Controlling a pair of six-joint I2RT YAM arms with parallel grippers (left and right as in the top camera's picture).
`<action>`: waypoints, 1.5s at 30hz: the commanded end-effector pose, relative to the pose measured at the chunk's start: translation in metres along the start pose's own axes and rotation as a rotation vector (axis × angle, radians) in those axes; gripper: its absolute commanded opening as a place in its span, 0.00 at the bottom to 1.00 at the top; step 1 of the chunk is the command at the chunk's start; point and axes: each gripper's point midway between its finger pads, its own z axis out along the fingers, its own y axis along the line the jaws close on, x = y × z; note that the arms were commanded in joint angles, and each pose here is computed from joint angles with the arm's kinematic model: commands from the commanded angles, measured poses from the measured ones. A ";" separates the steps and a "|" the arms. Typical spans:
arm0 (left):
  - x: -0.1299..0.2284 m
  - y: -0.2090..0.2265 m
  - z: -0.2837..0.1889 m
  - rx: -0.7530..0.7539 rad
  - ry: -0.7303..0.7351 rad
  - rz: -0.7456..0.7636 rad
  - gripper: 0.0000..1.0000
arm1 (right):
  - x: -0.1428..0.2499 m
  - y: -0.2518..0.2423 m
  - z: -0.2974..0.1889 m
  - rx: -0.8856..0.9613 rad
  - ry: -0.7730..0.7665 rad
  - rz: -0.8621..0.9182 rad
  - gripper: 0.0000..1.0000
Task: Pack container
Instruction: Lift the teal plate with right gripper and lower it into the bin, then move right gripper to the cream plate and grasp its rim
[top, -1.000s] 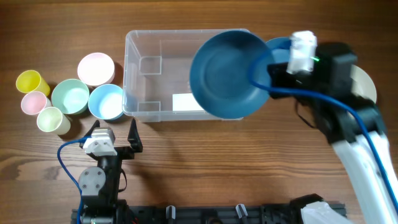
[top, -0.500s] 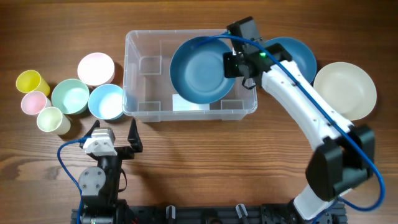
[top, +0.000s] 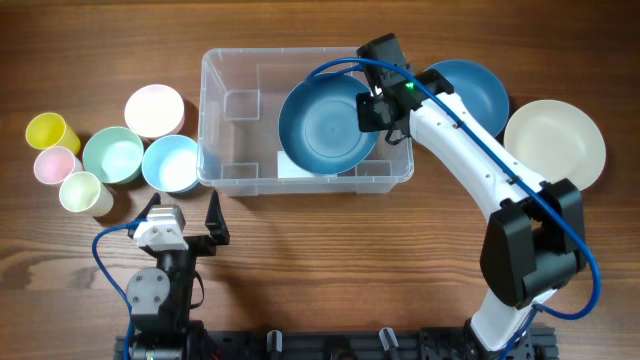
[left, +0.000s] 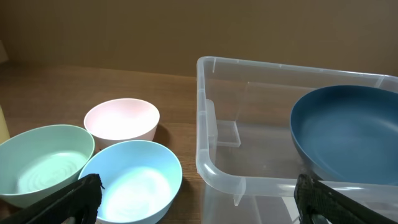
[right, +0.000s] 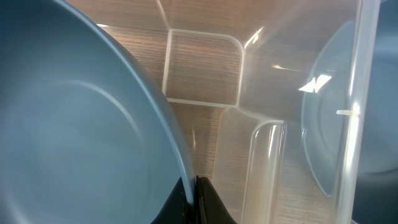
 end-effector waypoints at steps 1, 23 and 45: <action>0.004 -0.004 0.001 0.020 0.006 0.016 1.00 | -0.010 -0.001 -0.003 0.012 -0.024 0.001 0.04; 0.004 -0.004 0.001 0.020 0.006 0.016 1.00 | -0.018 -0.070 -0.108 0.096 -0.159 0.219 0.45; 0.004 -0.004 0.001 0.020 0.006 0.016 1.00 | 0.180 -0.361 -0.121 0.251 0.049 1.269 0.52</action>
